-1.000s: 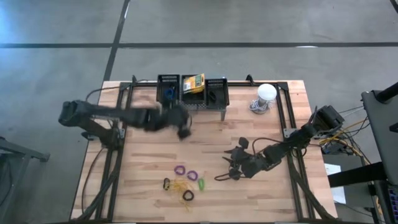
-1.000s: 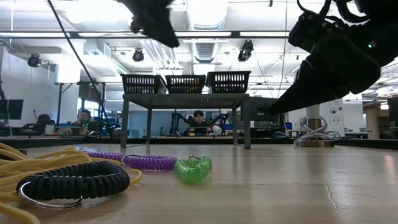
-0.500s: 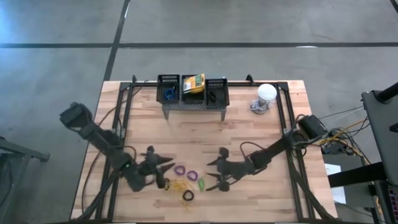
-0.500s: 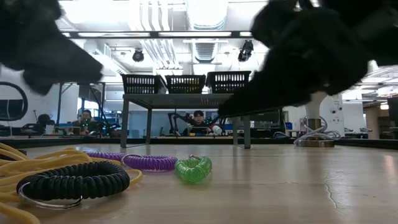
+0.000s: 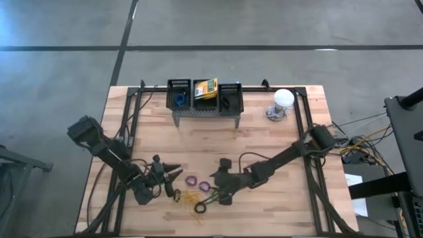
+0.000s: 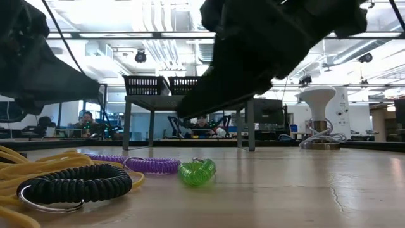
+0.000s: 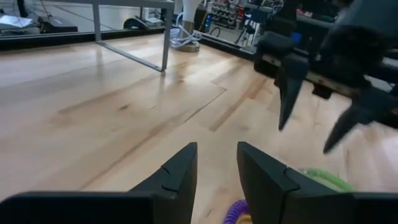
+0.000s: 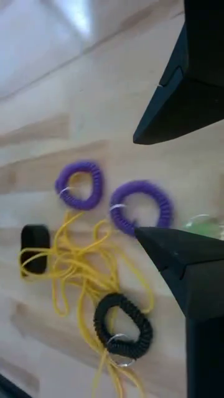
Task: Pick & Place Office Desk Supplies
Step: Put the yellow rubber band into the right black bin on the shelf
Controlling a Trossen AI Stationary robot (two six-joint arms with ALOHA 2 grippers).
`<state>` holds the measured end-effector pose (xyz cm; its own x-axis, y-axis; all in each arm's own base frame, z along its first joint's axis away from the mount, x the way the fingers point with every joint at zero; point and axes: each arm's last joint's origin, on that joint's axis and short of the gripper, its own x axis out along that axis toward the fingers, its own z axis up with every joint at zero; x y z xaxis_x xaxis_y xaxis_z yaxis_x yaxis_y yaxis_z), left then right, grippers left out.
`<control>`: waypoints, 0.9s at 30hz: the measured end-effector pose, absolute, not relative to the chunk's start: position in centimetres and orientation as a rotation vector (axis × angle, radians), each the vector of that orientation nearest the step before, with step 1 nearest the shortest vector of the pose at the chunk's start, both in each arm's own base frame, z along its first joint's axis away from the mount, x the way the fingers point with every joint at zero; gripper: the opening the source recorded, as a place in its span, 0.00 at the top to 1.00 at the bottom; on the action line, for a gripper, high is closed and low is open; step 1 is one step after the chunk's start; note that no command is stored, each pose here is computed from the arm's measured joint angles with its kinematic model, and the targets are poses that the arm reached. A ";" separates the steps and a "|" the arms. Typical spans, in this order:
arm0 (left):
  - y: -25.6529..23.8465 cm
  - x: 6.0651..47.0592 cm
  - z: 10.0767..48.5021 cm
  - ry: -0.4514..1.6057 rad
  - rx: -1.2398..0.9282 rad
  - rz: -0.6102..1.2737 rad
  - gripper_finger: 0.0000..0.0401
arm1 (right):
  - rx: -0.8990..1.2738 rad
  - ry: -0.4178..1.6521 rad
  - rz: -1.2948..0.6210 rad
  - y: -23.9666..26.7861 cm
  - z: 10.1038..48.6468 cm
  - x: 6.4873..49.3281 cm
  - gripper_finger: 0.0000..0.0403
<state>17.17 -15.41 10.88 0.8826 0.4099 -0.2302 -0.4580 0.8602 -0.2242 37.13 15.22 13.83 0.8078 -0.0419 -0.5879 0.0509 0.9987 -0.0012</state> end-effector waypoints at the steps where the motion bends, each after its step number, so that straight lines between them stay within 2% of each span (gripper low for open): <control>1: -15.4 17.2 10.8 0.182 -0.277 0.455 0.71 | 0.005 0.618 -0.041 15.4 13.4 37.7 0.44; 3: -15.4 17.2 10.8 0.186 -0.271 0.455 0.71 | 0.020 0.591 0.004 16.1 12.9 39.3 0.44; 10: -15.2 17.3 10.7 0.216 -0.256 0.447 0.71 | -0.040 0.781 0.328 18.8 12.2 43.0 0.44; 12: -15.2 17.3 10.7 0.225 -0.255 0.445 0.71 | -0.057 0.844 0.341 18.8 12.2 43.5 0.45; 19: -15.2 17.3 10.7 0.232 -0.256 0.440 0.71 | -0.100 0.815 0.388 17.9 13.9 45.6 0.50; 24: -15.2 17.3 10.6 0.237 -0.255 0.435 0.71 | -0.022 0.759 0.351 16.8 16.0 46.9 0.54; 27: -15.2 17.3 10.6 0.239 -0.254 0.432 0.71 | 0.018 0.761 0.309 16.2 15.9 47.2 0.55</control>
